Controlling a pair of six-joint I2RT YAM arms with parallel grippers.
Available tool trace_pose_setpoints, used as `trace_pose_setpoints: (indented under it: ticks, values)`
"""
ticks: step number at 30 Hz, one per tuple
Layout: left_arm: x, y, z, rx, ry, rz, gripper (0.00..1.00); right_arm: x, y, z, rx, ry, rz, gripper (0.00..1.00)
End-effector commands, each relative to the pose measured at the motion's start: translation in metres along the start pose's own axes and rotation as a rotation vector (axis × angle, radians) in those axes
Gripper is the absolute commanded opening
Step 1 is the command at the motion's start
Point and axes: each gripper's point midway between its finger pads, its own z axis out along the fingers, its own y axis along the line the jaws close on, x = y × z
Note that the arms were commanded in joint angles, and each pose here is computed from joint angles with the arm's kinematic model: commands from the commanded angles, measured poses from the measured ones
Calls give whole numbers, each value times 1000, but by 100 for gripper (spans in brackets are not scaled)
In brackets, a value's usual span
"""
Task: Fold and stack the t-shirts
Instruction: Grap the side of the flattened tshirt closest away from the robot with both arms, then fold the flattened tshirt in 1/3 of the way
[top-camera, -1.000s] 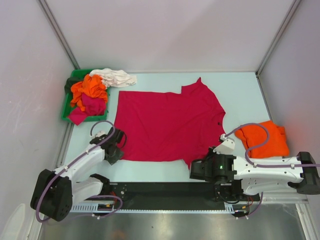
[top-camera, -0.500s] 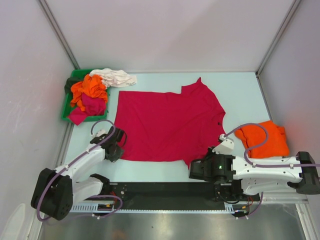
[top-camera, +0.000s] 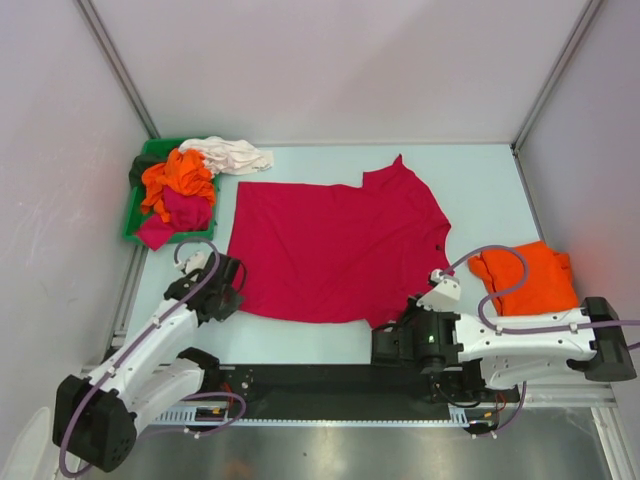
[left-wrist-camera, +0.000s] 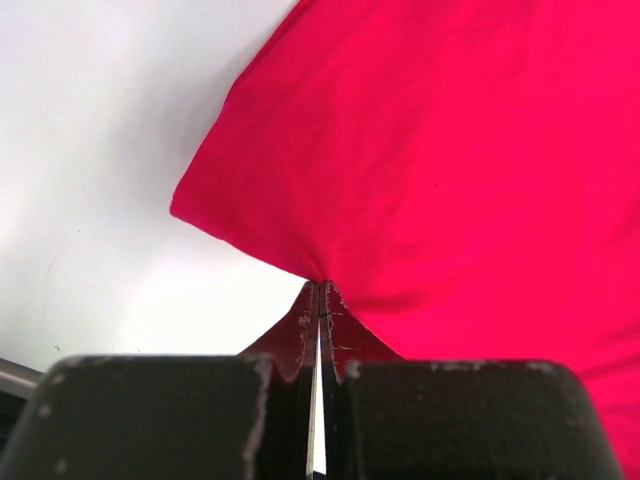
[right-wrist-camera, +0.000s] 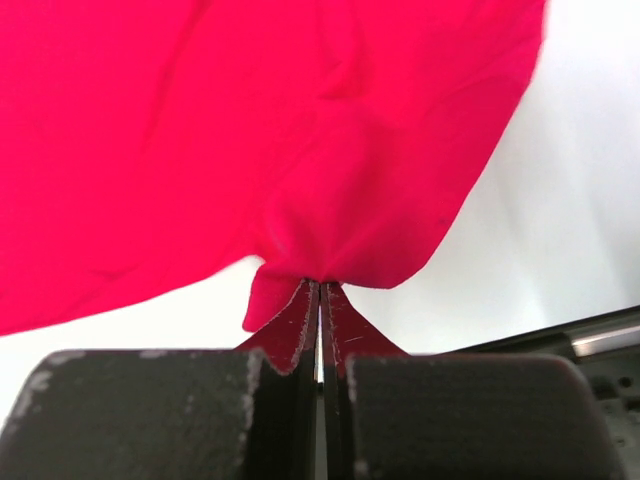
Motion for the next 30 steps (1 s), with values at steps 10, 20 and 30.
trace_pose_setpoints:
  ticks: [10,20,30]
  values:
    - [-48,-26,-44,66,-157,74,0,-75,1,-19,-40,-161,144,0]
    - [-64,-30,-49,51,-203,73,0,-116,-39,-13,24,-210,266,0]
    - [-77,-11,-27,-3,-190,36,0,-126,-71,-8,86,-229,317,0]
